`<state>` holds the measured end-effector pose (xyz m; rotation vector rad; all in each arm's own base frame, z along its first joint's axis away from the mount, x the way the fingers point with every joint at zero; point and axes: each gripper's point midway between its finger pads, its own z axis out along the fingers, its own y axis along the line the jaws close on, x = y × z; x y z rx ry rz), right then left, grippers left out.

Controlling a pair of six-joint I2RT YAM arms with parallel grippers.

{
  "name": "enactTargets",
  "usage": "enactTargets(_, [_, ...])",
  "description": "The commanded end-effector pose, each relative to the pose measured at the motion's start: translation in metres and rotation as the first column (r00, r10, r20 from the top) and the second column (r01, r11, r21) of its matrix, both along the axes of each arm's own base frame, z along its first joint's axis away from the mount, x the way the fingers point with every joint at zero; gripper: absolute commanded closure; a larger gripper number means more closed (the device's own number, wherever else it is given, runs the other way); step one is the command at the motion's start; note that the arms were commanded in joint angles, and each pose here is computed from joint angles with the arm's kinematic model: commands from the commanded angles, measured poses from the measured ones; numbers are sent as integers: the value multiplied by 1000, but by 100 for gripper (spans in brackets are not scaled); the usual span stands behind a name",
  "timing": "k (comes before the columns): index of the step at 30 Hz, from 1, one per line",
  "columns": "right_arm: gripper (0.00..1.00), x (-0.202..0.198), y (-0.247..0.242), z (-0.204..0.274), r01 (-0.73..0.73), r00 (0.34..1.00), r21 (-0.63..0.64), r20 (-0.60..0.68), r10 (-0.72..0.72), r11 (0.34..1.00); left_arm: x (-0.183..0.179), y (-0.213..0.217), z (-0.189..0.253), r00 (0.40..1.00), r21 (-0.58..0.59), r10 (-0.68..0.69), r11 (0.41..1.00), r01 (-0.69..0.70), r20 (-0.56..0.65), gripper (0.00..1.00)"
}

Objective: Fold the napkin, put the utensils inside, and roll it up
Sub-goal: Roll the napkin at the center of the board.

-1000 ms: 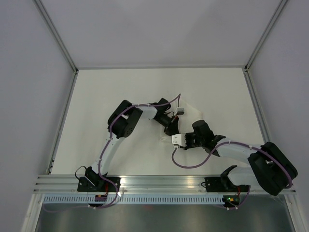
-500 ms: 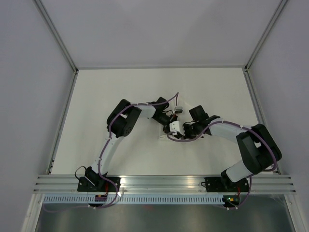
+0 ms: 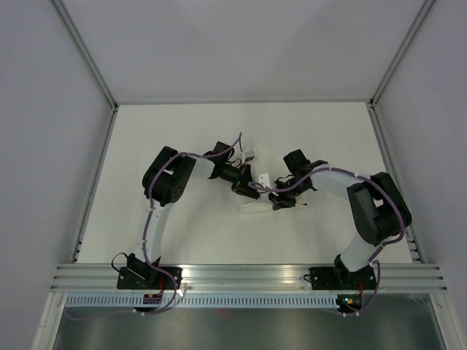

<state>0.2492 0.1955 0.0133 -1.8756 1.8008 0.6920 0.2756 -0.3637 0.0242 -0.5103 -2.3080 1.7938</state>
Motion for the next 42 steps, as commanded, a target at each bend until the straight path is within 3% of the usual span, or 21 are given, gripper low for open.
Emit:
enactTargets(1, [90,-34,-27,-23,14,978,-113,-204,-37,993,52,18,20,967,32,253,967,-254,41,74])
enactTargets(2, [91,-33,-27,-23,10,975,-111,-217,-34,994,70,25,29,945,-26,310,951,-309,105,74])
enactTargets(6, [90,-24,-26,-18,14,960,-98,-276,-40,995,90,45,72,869,-78,447,894,-441,213,76])
enactTargets(9, [90,-31,-28,-21,4,917,-96,-398,-42,995,106,58,97,769,-105,541,834,-541,340,76])
enactTargets(10, [90,-30,-28,-21,7,907,-97,-418,-47,995,114,64,123,695,-151,578,804,-575,427,76])
enactTargets(12, [90,-29,-28,-22,6,884,-92,-464,-48,996,112,70,134,653,-163,587,791,-590,479,75])
enactTargets(13, [90,-28,-28,-22,9,876,-90,-479,-51,996,112,73,151,603,-199,589,784,-588,537,75])
enactTargets(15, [90,-30,-27,-20,-6,844,-70,-536,-32,998,108,78,152,543,-192,562,784,-590,624,75])
enactTargets(16, [90,-29,-26,-20,-5,830,-63,-557,-31,998,106,77,167,484,-228,567,773,-592,667,76])
enactTargets(18, [89,-26,-25,-21,11,795,-55,-605,-42,998,93,79,162,438,-242,556,771,-589,706,76])
enactTargets(20, [89,-23,-28,-23,17,773,-48,-632,-43,999,80,71,167,378,-269,520,793,-546,766,75])
enactTargets(25, [89,-22,-29,-28,29,707,-37,-705,-47,999,46,39,147,225,-179,300,881,-439,927,73])
enactTargets(29, [89,-19,-31,-33,56,682,-66,-727,-86,996,29,22,125,204,-102,188,923,-371,961,72])
enactTargets(33, [89,-14,-32,-37,69,668,-82,-736,-107,994,10,2,107,108,29,-3,970,-242,994,72])
enactTargets(37, [89,-13,-32,-39,78,661,-85,-742,-115,993,-10,-20,79,115,141,-127,983,-120,985,72])
enactTargets(42, [88,-10,-33,-40,90,661,-89,-739,-127,992,-19,-37,66,130,186,-183,982,-14,974,70])
